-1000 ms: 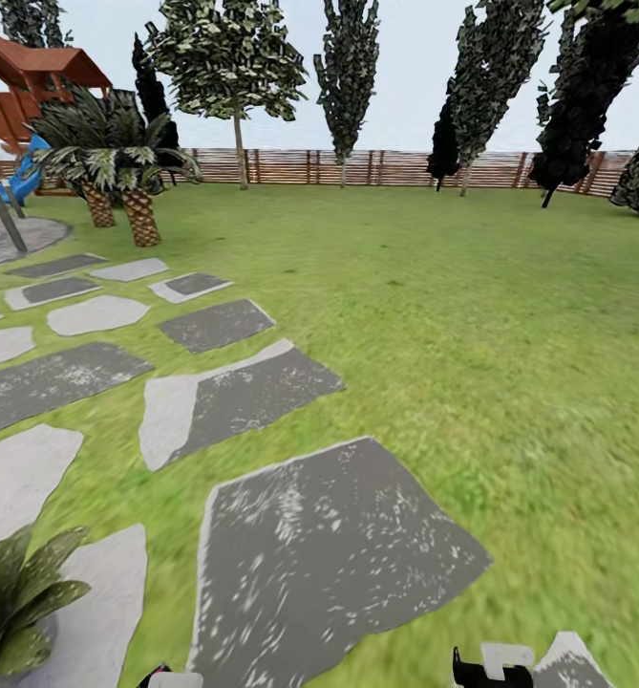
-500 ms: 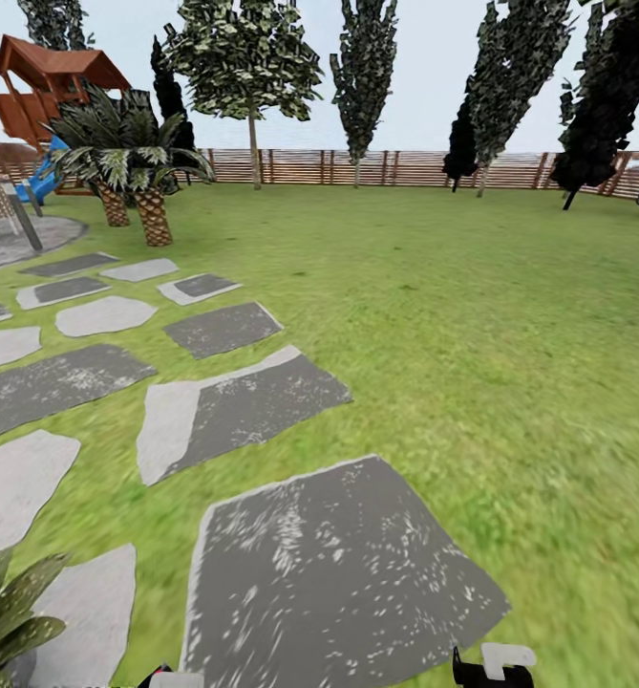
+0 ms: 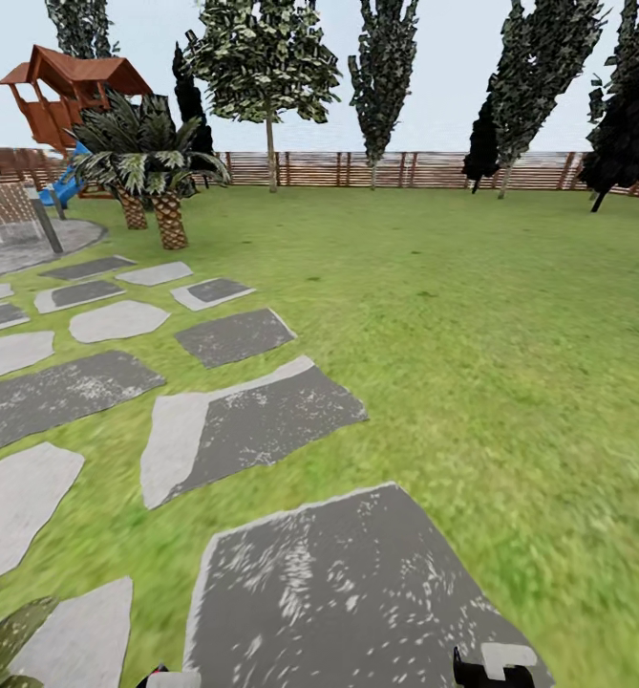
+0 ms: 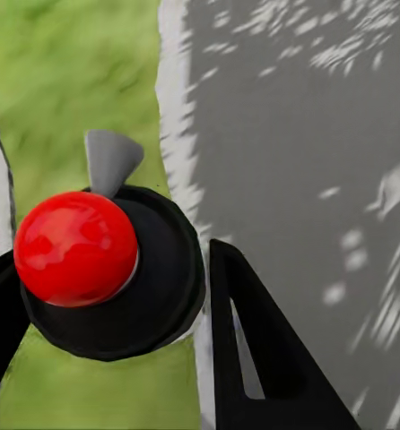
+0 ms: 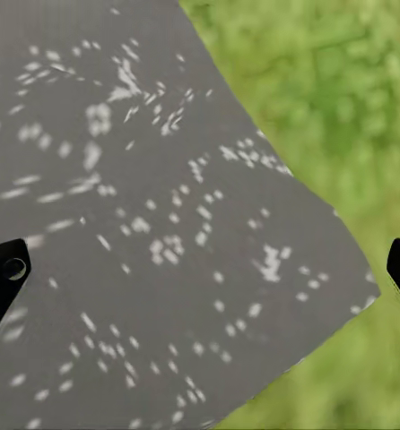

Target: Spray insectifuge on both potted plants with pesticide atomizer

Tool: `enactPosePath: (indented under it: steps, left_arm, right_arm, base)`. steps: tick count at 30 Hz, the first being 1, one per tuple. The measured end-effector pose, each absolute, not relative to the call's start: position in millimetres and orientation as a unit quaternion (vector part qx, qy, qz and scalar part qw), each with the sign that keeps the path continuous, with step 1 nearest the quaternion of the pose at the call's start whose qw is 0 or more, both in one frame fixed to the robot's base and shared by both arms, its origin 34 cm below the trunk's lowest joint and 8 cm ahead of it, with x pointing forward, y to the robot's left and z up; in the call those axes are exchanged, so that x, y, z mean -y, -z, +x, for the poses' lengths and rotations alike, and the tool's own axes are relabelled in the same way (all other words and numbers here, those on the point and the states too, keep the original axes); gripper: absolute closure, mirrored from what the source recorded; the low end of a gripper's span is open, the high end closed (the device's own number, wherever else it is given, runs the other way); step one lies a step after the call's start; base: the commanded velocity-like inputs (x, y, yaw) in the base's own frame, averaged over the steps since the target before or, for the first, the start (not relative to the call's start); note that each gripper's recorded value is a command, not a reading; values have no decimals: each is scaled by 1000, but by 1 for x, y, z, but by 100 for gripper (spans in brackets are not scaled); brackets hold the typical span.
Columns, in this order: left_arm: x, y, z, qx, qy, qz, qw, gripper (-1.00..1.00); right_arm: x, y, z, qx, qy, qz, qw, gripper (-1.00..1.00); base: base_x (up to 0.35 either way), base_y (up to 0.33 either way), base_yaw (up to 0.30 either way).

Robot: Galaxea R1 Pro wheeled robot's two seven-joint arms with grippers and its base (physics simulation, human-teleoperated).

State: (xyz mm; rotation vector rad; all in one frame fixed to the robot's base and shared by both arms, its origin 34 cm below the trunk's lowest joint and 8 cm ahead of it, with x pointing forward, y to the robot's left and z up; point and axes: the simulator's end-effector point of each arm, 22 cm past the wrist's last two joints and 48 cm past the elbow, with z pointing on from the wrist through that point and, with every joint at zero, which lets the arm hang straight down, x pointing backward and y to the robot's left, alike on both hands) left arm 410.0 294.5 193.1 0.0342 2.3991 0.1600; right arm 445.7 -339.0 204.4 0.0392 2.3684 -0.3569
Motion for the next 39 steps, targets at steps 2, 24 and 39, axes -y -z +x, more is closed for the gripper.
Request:
enactPosePath:
  steps: [2,24,39]
  left_arm:
    - [-295,-193,410,-931,-62,13,360,100]
    - [-296,-193,410,-931,-63,13,360,100]
    - [-298,-193,410,-930,-64,10,361,100]
  right_arm:
    - [339,-204,446,-921,139,15,364,-100]
    - [338,-204,446,-921,138,15,364,-100]
    - [341,-205,445,-921,141,12,364,-100]
  base:
    - [340,0,0]
    - [340,0,28]
    - [340,0,96]
